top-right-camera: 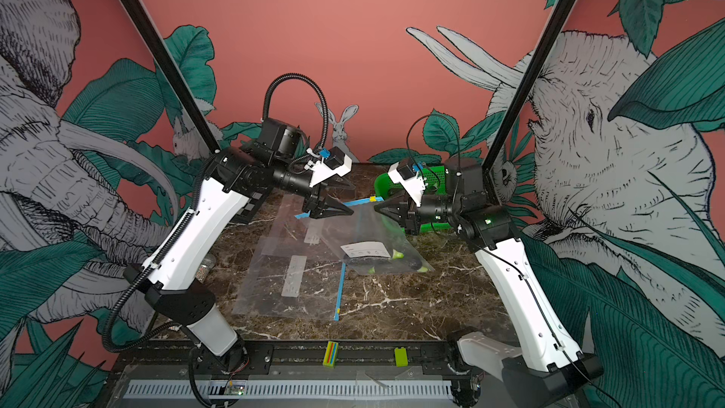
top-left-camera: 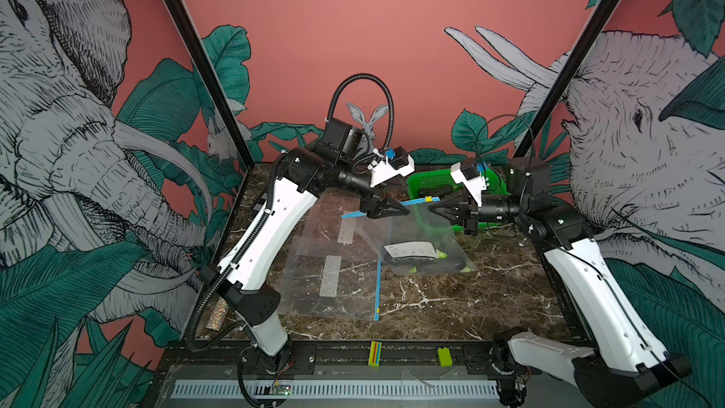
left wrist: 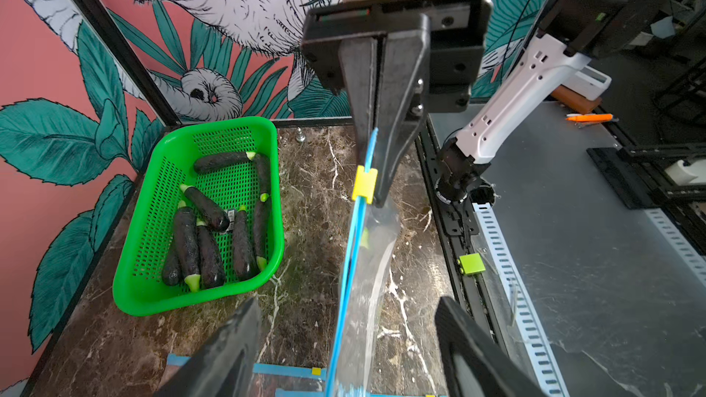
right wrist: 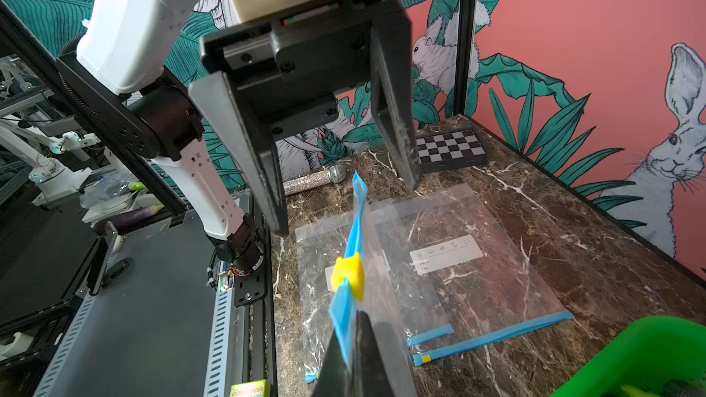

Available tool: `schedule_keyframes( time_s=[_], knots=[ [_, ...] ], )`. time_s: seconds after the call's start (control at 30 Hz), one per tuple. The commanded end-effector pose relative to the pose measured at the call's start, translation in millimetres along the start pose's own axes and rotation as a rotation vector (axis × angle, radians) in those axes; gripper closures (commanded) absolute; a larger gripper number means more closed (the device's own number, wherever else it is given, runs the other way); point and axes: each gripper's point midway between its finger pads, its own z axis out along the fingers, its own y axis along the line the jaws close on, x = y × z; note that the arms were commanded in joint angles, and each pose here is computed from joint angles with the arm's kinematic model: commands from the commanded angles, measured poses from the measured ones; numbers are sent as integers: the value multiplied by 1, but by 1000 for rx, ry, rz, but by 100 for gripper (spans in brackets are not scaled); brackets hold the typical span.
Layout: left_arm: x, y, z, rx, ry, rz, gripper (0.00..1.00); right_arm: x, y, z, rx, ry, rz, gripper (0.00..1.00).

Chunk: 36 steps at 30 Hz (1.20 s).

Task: Place the eggplant in a zip-top bag and seal the zipper
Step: Zip the zipper on the zipper food storage bag.

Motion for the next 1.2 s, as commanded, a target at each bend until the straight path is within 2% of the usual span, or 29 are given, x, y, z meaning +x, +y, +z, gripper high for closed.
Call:
schedule_keyframes(
  time_s=[0.0, 0.23, 0.47, 0.7, 0.8, 0.93, 1.17],
  knots=[
    [-23, -4, -8, -19, -75, 40, 25, -5, 9, -2, -24, -11, -4, 100],
    [-25, -1, 9, 52, -88, 14, 33, -2, 11, 5, -26, 17, -1, 100],
    [-25, -20, 24, 138, -69, 41, 39, 2, 11, 13, -29, 39, 2, 100],
    [-16, -23, 27, 154, -36, 34, 49, 2, 9, 14, -22, 39, 2, 100],
    [-12, -23, 29, 154, -23, 25, 61, 1, 9, 14, -20, 38, 1, 100],
    [-11, -23, 27, 143, -11, 30, 71, 2, 9, 14, -15, 41, 2, 100],
    [-10, -25, 24, 132, -2, 39, 75, 1, 8, 14, -14, 38, 4, 100]
  ],
)
